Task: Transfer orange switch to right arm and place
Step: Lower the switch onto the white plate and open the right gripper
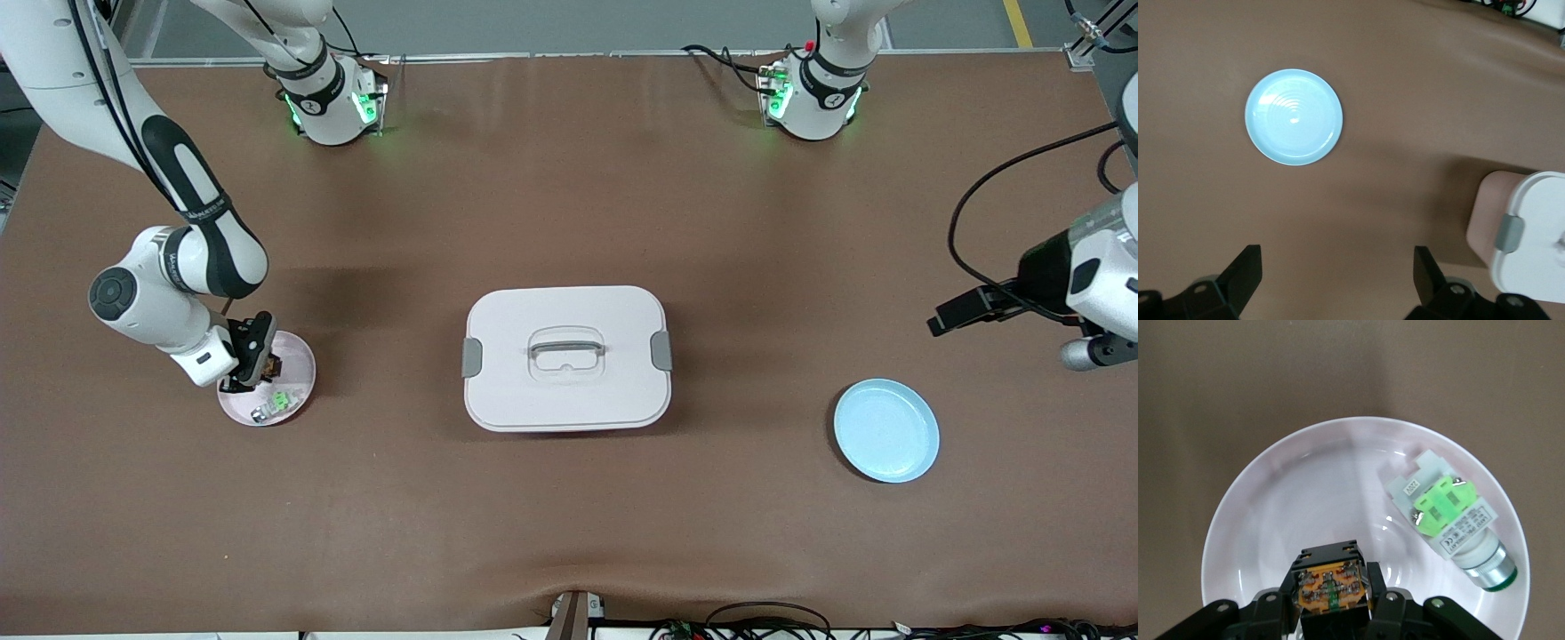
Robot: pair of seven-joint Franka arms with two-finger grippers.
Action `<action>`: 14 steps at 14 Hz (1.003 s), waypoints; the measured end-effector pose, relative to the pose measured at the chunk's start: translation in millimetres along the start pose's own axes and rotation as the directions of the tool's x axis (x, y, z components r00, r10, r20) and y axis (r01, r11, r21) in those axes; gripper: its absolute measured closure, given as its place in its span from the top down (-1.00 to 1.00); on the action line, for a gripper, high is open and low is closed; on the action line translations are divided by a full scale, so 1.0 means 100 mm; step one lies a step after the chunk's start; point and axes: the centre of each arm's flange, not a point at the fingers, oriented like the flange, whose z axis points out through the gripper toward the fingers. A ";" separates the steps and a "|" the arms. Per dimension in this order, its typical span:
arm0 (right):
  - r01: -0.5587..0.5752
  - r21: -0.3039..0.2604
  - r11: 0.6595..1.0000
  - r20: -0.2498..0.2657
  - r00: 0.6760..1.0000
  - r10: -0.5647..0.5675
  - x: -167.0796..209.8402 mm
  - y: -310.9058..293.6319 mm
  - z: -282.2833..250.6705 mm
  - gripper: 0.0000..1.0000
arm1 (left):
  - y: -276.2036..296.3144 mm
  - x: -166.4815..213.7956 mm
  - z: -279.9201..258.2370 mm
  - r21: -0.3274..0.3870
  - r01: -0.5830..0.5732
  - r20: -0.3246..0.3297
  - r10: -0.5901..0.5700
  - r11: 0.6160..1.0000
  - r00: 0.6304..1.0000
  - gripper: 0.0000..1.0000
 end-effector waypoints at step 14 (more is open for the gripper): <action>-0.016 0.065 0.998 -0.002 1.000 0.016 -0.09 0.20 -0.17 1.00 | -0.10 0.01 0.08 0.026 -0.036 0.012 0.036 0.999 0.999 1.00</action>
